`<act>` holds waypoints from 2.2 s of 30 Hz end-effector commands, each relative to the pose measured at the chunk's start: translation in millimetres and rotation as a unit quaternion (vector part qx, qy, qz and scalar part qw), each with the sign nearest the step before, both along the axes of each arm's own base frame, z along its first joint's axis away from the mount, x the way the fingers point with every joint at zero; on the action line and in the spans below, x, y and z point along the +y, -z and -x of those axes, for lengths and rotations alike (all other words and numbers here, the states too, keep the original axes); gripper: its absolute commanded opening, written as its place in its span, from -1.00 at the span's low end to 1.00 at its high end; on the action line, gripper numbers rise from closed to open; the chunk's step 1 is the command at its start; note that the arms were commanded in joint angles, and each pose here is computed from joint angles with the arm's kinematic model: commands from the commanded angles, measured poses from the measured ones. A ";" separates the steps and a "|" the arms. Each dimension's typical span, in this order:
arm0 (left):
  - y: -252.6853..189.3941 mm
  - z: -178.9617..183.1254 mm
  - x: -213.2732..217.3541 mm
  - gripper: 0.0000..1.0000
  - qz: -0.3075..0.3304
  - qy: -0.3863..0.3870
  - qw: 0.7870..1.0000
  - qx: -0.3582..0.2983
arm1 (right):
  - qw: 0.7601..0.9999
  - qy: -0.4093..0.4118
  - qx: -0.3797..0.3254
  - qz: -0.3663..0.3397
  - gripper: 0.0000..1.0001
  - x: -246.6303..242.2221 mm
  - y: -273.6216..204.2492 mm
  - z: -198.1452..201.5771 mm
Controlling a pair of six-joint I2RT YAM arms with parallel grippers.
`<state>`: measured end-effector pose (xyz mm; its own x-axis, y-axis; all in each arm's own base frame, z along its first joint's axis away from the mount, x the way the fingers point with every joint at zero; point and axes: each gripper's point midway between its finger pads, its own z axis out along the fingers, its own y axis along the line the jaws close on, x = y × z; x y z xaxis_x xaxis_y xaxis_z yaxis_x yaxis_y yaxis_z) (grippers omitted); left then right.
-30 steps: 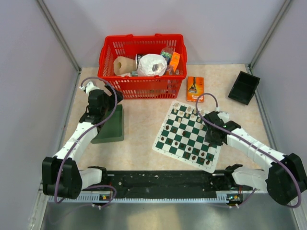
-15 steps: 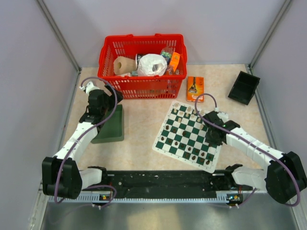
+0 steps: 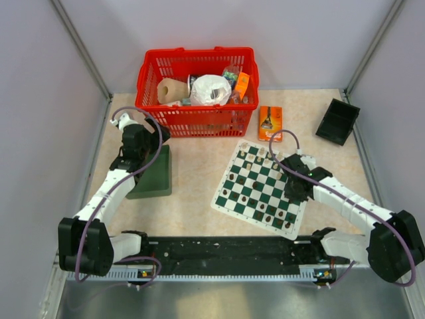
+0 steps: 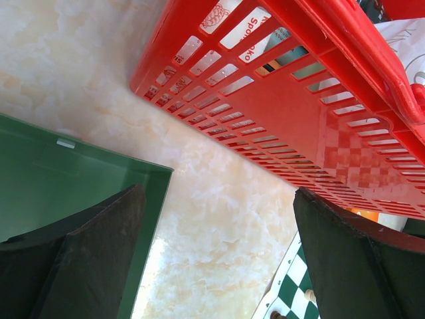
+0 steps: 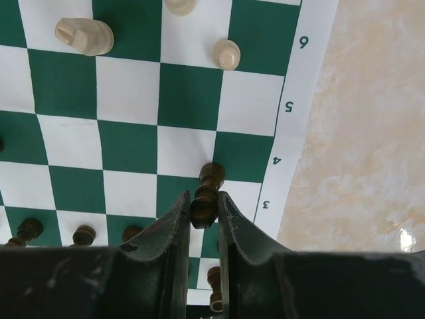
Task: Set up the chess pieces on the board
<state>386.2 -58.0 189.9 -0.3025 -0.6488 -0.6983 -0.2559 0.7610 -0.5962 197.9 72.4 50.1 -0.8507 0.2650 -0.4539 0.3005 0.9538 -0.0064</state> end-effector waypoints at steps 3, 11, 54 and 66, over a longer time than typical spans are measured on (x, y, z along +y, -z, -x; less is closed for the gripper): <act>-10.1 -5.2 0.7 0.98 0.002 0.001 1.000 -0.022 | 0.997 -0.035 -0.050 -0.043 -0.88 16.6 -36.4 -18.5; -9.3 -5.4 -0.1 0.97 0.006 0.001 1.000 -0.022 | 0.983 -0.108 -0.100 -0.113 -0.91 52.1 -81.3 -24.5; -11.0 -5.3 -0.8 0.98 0.005 0.004 1.000 -0.025 | 0.941 -0.322 -0.033 -0.102 -0.92 176.7 -29.4 42.5; -11.0 -4.6 -0.4 0.97 0.004 0.003 1.000 -0.025 | 0.943 -0.323 -0.017 -0.082 -0.92 172.4 -16.8 43.8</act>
